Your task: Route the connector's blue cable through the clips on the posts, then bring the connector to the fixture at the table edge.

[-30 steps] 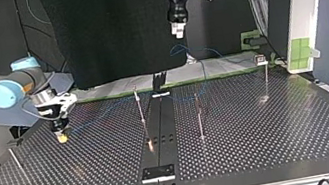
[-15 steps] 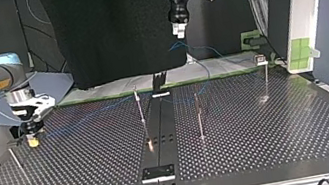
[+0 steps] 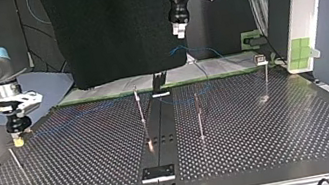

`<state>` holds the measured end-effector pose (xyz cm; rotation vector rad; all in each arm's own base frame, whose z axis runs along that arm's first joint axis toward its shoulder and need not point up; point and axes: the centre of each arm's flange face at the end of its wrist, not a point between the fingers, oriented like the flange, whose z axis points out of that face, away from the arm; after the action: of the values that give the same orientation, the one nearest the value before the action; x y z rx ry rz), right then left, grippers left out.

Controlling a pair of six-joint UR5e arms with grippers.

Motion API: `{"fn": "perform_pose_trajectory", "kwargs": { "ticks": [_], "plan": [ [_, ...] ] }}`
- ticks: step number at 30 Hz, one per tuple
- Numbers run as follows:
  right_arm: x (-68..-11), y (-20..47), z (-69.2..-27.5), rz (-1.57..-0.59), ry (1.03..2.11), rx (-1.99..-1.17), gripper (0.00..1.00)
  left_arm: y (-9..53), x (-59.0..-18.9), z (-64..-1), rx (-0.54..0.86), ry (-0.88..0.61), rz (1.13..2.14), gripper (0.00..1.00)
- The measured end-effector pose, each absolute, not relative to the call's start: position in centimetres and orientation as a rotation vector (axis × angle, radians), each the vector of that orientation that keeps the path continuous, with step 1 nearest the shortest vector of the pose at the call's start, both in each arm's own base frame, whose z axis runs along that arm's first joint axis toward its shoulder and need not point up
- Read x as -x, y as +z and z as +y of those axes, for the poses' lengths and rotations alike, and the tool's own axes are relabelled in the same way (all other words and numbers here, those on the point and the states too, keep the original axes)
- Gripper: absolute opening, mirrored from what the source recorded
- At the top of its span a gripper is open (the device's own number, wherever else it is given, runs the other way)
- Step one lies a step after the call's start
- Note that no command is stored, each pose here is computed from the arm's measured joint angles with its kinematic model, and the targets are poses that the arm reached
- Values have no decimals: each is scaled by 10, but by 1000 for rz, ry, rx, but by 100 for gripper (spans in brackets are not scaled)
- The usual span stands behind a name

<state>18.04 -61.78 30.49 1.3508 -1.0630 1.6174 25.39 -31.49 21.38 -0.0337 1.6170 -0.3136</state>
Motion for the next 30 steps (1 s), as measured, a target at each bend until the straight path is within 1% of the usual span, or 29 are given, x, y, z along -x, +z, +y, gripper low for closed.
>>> {"fn": "perform_pose_trajectory", "kwargs": {
  "ticks": [4,10,20,25,30],
  "plan": [
    [-183,298,-614,-1072,1603,-1356,0,214,-254,-315,35,-315,1616,100],
    [-176,289,-610,-1128,1554,-1351,0,214,-254,-315,35,-315,1617,100],
    [-159,278,-606,-1196,1382,-1364,0,214,-254,-315,37,-314,1617,100],
    [-148,276,-607,-1200,1309,-1353,0,214,-254,-315,37,-315,1616,100],
    [-136,277,-610,-1194,1248,-1324,0,214,-254,-314,36,-313,1619,100]
  ]
}}
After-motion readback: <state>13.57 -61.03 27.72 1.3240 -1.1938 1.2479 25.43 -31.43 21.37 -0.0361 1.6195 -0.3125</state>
